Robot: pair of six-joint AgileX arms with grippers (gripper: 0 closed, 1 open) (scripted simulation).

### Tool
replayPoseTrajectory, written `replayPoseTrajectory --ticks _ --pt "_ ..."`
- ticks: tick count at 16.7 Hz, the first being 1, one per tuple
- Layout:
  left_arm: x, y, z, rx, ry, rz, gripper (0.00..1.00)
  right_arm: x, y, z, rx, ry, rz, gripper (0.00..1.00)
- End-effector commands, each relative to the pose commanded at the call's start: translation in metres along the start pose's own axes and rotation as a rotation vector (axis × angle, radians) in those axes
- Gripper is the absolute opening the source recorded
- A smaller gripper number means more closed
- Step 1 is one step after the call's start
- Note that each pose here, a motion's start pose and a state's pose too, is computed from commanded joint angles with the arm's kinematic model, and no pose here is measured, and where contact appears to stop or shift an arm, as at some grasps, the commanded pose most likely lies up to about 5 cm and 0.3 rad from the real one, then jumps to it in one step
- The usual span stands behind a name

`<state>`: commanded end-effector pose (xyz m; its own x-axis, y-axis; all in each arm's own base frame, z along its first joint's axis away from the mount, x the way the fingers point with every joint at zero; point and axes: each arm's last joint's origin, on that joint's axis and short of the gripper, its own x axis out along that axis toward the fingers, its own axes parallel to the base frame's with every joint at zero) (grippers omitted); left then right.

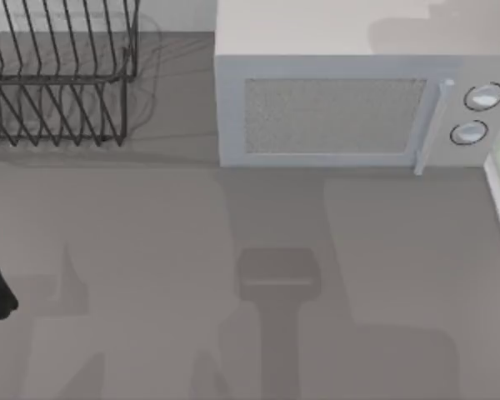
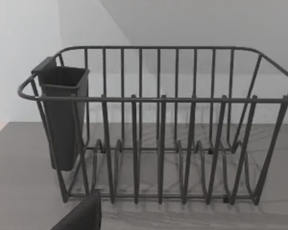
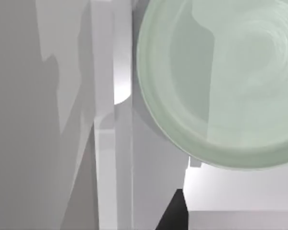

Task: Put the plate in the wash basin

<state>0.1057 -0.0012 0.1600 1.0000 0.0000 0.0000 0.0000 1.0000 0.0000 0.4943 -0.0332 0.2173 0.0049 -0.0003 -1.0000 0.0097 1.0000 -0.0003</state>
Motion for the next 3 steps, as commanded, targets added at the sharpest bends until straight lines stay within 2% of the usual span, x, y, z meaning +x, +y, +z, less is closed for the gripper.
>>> replayPoseTrajectory --ticks 3 --pt "0.0000 0.0000 0.0000 0.000 0.000 0.000 1.00 0.0000 0.0000 0.0000 0.000 0.000 0.000 1.00"
